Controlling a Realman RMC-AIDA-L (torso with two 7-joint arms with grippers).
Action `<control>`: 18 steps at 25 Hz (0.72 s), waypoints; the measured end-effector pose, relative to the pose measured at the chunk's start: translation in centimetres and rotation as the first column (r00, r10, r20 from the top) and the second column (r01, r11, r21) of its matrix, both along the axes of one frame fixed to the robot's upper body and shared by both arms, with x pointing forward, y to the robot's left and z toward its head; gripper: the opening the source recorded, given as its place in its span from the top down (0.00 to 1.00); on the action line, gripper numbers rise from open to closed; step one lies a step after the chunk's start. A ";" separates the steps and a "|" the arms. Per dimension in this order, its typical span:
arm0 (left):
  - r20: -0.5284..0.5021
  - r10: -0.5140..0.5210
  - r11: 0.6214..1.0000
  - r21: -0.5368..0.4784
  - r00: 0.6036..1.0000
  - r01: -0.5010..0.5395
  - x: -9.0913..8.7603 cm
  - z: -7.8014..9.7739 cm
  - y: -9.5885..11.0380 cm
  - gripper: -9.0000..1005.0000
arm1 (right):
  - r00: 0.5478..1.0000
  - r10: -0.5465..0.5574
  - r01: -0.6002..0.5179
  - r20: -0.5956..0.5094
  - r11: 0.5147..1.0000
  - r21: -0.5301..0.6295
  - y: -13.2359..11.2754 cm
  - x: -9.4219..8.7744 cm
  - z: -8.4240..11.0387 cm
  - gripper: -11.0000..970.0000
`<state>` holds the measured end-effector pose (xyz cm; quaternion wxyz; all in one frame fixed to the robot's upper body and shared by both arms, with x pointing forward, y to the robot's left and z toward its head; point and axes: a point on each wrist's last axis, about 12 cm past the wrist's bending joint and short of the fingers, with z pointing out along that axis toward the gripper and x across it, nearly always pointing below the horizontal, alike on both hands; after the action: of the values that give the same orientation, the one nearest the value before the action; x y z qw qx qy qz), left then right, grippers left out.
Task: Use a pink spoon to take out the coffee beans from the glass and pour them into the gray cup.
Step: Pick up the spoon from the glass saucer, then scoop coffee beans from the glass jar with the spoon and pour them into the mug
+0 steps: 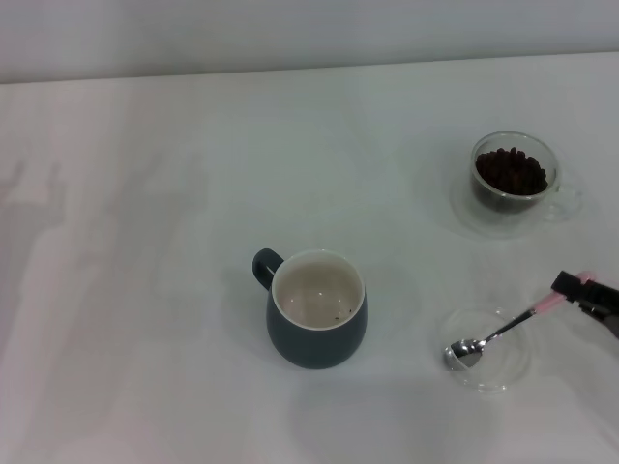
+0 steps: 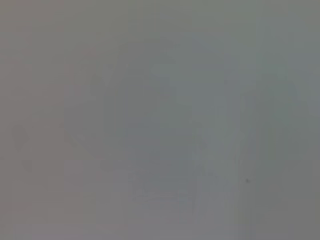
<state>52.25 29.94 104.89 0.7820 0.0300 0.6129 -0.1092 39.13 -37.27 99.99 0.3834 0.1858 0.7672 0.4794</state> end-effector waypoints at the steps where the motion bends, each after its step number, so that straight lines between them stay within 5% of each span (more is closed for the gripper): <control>1: 0.000 0.000 1.000 0.000 1.000 0.000 0.0 0.0 0.0 0.55 | 1.000 0.003 -0.003 0.007 1.000 0.003 -0.1 0.1 0.2 0.82; 9: -0.003 0.006 1.000 -0.001 1.000 -0.006 -0.3 -0.1 0.2 0.55 | 0.995 -0.010 0.007 0.102 1.000 0.025 -1.5 1.5 2.2 0.83; 18: -0.025 0.014 1.000 0.003 1.000 -0.014 -0.7 -0.6 0.4 0.55 | 0.973 -0.006 0.015 0.230 0.999 -0.037 -3.2 5.4 5.2 0.83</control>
<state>51.52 30.37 104.27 0.7749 0.0252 0.6230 -0.1034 44.54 -40.48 105.14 0.4754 0.1257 0.7259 0.4808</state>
